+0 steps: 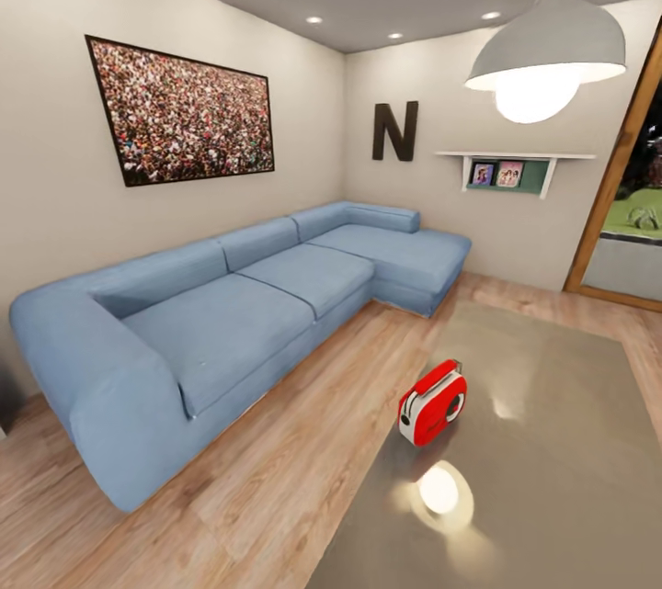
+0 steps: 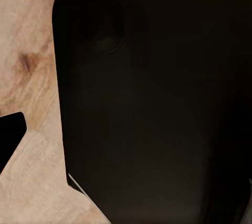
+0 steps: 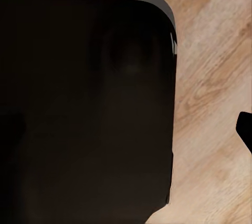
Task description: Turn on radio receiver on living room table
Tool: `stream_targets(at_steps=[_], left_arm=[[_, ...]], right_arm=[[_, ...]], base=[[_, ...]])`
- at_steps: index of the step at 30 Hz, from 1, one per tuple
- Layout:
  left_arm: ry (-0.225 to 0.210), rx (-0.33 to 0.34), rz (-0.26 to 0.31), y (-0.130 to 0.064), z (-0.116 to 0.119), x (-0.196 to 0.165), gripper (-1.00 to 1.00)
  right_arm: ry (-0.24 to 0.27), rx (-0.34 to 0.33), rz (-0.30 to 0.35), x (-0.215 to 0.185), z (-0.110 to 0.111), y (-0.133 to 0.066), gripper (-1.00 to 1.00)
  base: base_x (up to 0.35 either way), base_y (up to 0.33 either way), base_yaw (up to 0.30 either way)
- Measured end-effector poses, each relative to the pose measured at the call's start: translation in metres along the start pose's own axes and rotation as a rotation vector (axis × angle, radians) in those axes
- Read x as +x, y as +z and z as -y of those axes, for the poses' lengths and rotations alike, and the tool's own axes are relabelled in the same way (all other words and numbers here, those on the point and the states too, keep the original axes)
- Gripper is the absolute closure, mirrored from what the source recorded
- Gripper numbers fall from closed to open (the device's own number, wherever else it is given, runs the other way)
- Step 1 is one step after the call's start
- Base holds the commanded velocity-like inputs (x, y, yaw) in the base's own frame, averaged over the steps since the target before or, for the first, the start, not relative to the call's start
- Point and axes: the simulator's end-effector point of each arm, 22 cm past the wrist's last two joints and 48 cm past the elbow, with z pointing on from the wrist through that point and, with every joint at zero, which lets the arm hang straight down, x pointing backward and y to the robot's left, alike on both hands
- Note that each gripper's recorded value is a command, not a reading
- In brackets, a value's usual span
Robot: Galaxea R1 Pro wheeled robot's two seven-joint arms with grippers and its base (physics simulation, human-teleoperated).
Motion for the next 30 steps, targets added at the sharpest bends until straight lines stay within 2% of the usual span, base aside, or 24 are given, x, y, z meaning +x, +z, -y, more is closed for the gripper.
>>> stream_targets(at_steps=[11,15,30], left_arm=[[0.001,-0.001,-0.001,0.0000,-0.0002,0.0002,-1.00],[-0.001,-0.003,0.001,0.0000,-0.0006,-0.0001,-1.00],[-0.004,-0.004,0.007,0.0000,-0.0010,-0.0016,-1.00]], right_arm=[[0.000,0.001,0.001,-0.0003,0.0007,0.0000,-1.00],[0.000,0.001,0.001,-0.0003,0.0011,0.0000,-1.00],[-0.001,0.000,0.002,-0.0004,-0.0001,0.0000,-1.00]], base=[[0.313,0.075,0.000],[0.116,0.006,-0.033],[0.008,0.000,-0.254]])
